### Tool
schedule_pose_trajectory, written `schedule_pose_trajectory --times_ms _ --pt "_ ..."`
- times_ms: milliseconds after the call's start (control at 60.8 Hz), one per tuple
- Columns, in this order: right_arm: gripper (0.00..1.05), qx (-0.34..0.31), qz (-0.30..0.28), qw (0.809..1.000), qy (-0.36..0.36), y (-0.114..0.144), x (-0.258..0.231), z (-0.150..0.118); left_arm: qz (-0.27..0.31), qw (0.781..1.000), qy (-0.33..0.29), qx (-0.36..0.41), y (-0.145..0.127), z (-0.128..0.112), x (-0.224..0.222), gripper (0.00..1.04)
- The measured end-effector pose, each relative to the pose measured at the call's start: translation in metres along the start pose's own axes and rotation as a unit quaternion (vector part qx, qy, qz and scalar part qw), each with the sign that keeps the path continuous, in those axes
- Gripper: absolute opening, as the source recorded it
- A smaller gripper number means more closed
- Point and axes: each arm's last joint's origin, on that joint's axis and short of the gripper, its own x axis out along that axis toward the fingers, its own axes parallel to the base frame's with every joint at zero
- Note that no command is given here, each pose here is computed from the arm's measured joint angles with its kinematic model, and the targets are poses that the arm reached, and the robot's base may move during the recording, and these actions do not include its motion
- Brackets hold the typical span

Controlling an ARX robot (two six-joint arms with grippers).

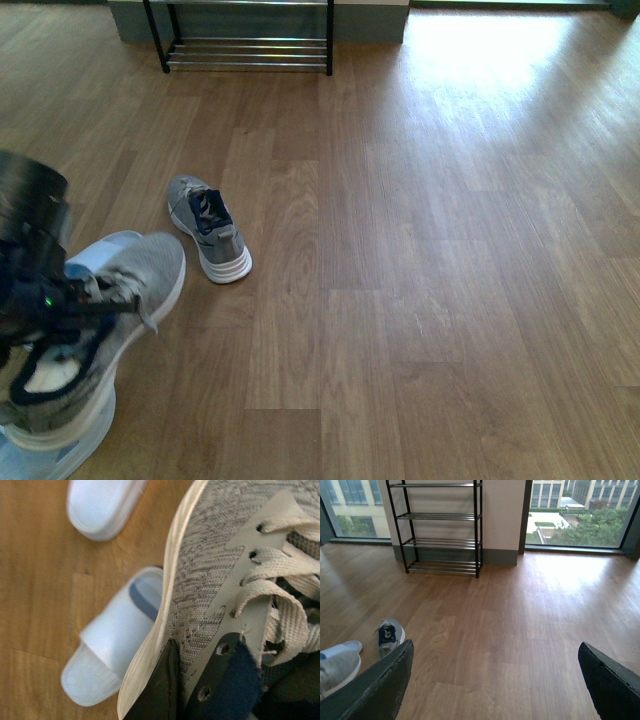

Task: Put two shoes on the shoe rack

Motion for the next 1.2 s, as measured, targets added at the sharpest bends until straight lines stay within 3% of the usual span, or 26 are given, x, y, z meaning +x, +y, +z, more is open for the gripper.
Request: schedule_pose_trajectory --times_ms 99,247,510,674,789,1201 --pt "0.95 0.000 0.000 1.000 0.000 0.000 0.000 0.000 0.006 0.999 -0.046 -0.024 0.013 0.012 -0.049 0.02" --pt "0.95 0.000 0.000 1.000 0.000 0.000 0.000 0.000 0.013 0.995 -0.088 -0.041 0.025 0.010 -0.101 0.02" --pt "0.95 0.000 0.000 1.000 0.000 0.000 0.000 0.000 0.041 0.981 -0.180 -0.063 0.044 -0.019 -0.183 0.02" --pt "0.95 0.000 0.000 1.000 0.000 0.000 0.000 0.000 0.076 0.970 -0.220 -0.069 0.059 -0.056 -0.223 0.02" --pt "0.95 0.000 0.000 1.000 0.000 0.000 0.000 0.000 0.116 0.961 -0.240 -0.073 0.074 -0.080 -0.242 0.02" --pt "0.95 0.000 0.001 1.000 0.000 0.000 0.000 0.000 0.107 0.957 -0.256 -0.083 0.076 -0.082 -0.248 0.02"
